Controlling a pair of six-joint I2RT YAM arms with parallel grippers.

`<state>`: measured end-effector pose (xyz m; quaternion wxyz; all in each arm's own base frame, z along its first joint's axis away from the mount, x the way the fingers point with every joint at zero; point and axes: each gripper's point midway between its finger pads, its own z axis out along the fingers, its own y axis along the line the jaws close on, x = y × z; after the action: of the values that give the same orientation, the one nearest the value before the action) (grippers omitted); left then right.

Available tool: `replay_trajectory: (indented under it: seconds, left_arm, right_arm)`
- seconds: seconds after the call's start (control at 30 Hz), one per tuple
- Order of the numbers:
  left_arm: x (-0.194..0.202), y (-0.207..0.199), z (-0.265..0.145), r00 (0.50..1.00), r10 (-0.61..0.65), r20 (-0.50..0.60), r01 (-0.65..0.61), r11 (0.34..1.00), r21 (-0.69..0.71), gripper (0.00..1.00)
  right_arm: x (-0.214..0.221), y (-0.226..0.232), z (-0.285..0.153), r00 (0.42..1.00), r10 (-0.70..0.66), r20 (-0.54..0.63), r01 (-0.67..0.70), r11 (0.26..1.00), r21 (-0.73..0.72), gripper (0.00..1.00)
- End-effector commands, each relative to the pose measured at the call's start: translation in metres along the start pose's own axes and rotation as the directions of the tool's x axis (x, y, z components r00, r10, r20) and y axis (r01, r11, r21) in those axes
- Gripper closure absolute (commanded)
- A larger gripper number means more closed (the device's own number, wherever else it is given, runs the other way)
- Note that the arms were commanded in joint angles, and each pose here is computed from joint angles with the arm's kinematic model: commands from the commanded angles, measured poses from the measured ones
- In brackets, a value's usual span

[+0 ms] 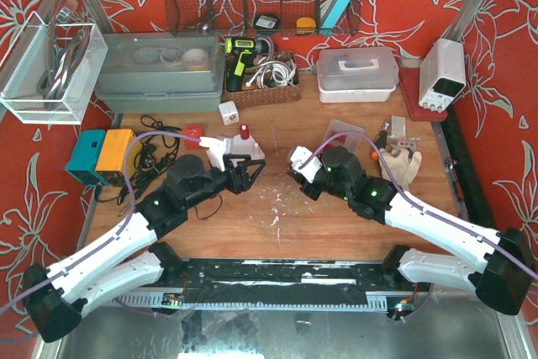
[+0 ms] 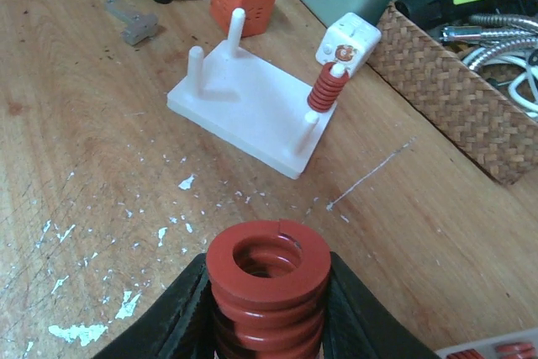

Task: Install the large spring

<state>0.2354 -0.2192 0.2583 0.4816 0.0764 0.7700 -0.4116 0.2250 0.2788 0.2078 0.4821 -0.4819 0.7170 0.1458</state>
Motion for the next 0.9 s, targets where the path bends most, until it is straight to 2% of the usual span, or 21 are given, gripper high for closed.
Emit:
replay_trajectory:
  seconds: [0.0,0.1,0.33,0.53,0.87]
  left_arm:
    - [0.022,-0.015,0.008,0.98,0.036,-0.198,-0.026,0.998,0.053,0.38]
    - [0.026,-0.02,0.013,0.962,0.063,-0.266,-0.046,0.996,0.071,0.39]
    - [0.03,-0.026,0.026,0.952,0.062,-0.301,-0.031,0.994,0.105,0.37]
    - [0.05,-0.022,0.042,0.914,0.054,-0.403,-0.012,0.994,0.106,0.37]
    - [0.067,-0.014,0.051,0.887,0.054,-0.458,-0.009,0.995,0.099,0.4]
  right_arm:
    - [-0.022,0.009,0.002,0.99,-0.056,0.133,0.057,0.998,-0.005,1.0]
    - [-0.017,0.015,0.008,0.989,-0.076,0.13,0.076,0.997,0.002,1.0]
    - [-0.017,0.028,0.015,0.983,-0.11,0.15,0.113,0.994,-0.011,1.0]
    - [-0.013,0.035,0.02,0.98,-0.143,0.14,0.144,0.99,0.002,1.0]
    - [-0.013,0.042,0.022,0.973,-0.182,0.144,0.183,0.983,0.01,1.0]
